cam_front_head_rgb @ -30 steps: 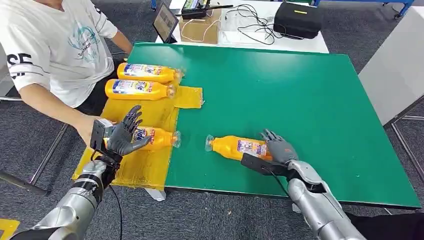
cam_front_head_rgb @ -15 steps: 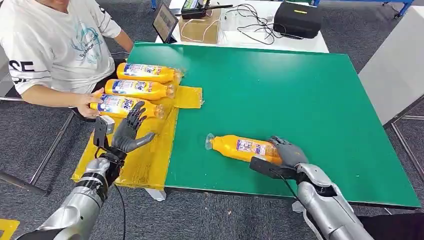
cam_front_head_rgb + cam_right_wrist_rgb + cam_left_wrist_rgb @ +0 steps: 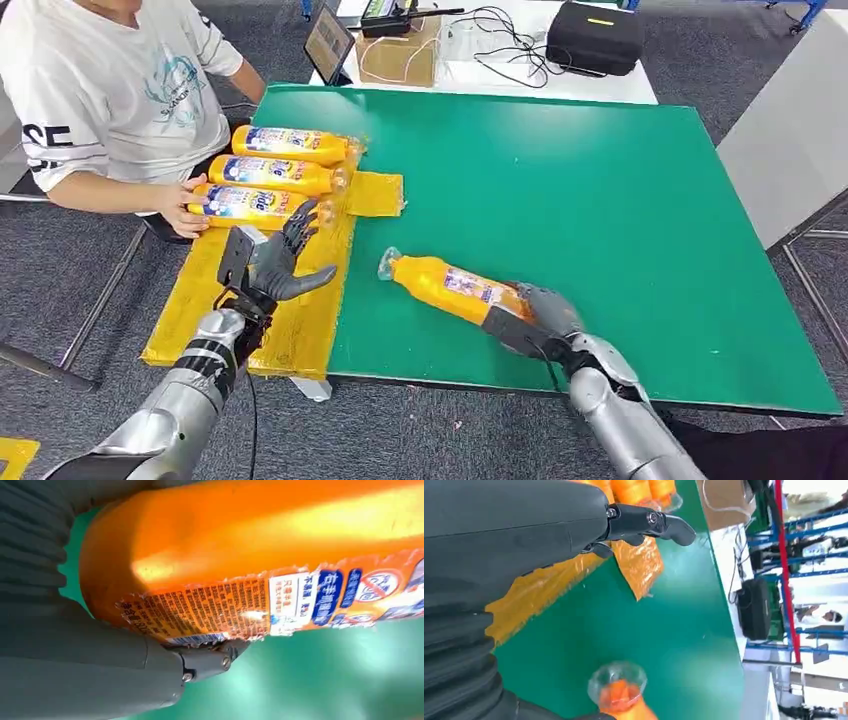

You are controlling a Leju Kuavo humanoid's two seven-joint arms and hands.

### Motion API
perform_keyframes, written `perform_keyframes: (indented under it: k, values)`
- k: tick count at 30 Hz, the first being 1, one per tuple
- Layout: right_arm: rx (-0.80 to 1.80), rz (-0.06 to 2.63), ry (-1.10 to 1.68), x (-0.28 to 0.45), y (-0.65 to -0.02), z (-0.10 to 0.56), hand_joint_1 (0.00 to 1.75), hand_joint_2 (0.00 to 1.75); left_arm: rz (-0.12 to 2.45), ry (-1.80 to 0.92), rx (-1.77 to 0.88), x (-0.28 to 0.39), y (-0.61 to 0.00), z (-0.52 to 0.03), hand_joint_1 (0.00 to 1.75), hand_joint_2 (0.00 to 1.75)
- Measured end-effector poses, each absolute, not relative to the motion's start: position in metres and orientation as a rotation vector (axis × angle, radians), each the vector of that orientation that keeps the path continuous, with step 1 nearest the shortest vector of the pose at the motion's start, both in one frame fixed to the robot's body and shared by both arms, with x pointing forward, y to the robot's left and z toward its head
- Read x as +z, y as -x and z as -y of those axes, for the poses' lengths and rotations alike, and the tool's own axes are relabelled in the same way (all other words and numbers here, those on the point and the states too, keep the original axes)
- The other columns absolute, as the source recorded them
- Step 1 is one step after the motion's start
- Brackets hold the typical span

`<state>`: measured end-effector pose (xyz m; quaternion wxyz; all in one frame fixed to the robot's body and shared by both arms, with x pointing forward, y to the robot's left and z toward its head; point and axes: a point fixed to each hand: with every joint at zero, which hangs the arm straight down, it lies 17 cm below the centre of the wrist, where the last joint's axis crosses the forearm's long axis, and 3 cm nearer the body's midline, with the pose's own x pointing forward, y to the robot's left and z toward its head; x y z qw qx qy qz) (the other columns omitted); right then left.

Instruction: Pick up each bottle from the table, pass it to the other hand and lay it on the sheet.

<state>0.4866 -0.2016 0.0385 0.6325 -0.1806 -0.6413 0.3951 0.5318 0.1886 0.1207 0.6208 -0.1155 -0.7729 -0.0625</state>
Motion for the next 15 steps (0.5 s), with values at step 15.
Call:
perform_keyframes:
  k: [15]
  values:
    - [0.451,1.755,0.250,0.125,-0.502,0.108,1.75,1.75,1.658,0.426,-0.186,0.113,-0.519,-0.108,0.00,1.75]
